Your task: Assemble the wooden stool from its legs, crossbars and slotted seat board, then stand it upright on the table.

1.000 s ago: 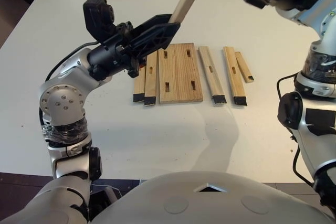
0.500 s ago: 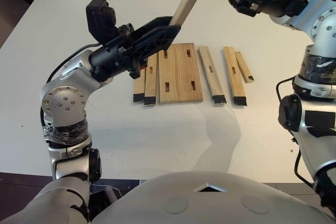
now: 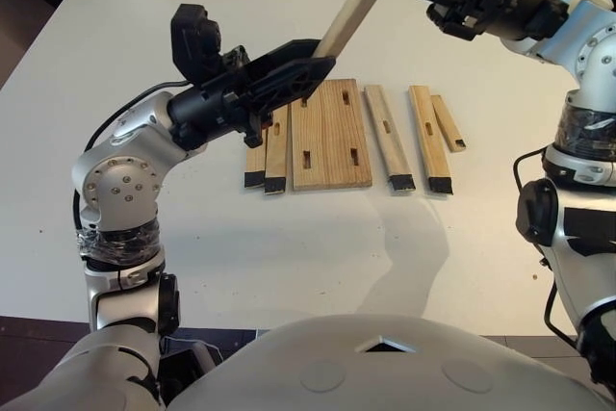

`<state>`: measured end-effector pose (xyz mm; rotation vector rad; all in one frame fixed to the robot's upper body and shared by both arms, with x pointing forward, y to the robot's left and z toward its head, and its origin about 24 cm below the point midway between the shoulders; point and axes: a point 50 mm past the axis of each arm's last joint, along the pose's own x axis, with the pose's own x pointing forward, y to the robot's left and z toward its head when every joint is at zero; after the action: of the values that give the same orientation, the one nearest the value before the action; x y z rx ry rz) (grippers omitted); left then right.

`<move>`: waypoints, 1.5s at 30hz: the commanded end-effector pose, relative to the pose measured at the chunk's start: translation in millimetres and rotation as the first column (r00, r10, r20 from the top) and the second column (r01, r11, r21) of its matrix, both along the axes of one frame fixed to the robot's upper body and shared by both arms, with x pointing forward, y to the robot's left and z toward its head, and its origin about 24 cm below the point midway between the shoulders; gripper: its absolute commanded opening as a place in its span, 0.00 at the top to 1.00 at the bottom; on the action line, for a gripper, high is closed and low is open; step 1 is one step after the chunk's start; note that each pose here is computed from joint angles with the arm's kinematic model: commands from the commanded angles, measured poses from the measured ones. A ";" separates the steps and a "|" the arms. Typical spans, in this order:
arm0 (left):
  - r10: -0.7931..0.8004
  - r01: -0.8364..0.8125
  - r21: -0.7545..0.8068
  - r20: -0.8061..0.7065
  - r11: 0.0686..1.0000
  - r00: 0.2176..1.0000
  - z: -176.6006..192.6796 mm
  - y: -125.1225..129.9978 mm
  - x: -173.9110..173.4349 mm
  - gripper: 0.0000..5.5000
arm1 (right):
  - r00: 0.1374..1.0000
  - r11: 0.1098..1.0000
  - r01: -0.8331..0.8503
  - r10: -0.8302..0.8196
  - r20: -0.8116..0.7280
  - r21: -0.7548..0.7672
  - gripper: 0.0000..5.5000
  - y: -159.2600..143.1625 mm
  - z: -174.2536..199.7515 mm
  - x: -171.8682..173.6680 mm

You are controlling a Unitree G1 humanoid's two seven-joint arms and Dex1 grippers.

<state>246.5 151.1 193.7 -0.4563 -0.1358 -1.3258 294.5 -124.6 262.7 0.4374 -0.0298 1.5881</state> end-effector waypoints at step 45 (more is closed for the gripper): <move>0.963 -0.956 0.224 -0.231 0.190 0.138 -33.7 -44.2 84.5 0.60 | 0.954 0.576 0.227 0.031 0.298 -0.785 0.76 -128.8 -100.4 17.1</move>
<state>329.9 107.0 156.7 -0.4496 -0.0862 0.1059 309.3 -253.0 156.0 -0.5106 0.4505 1.3517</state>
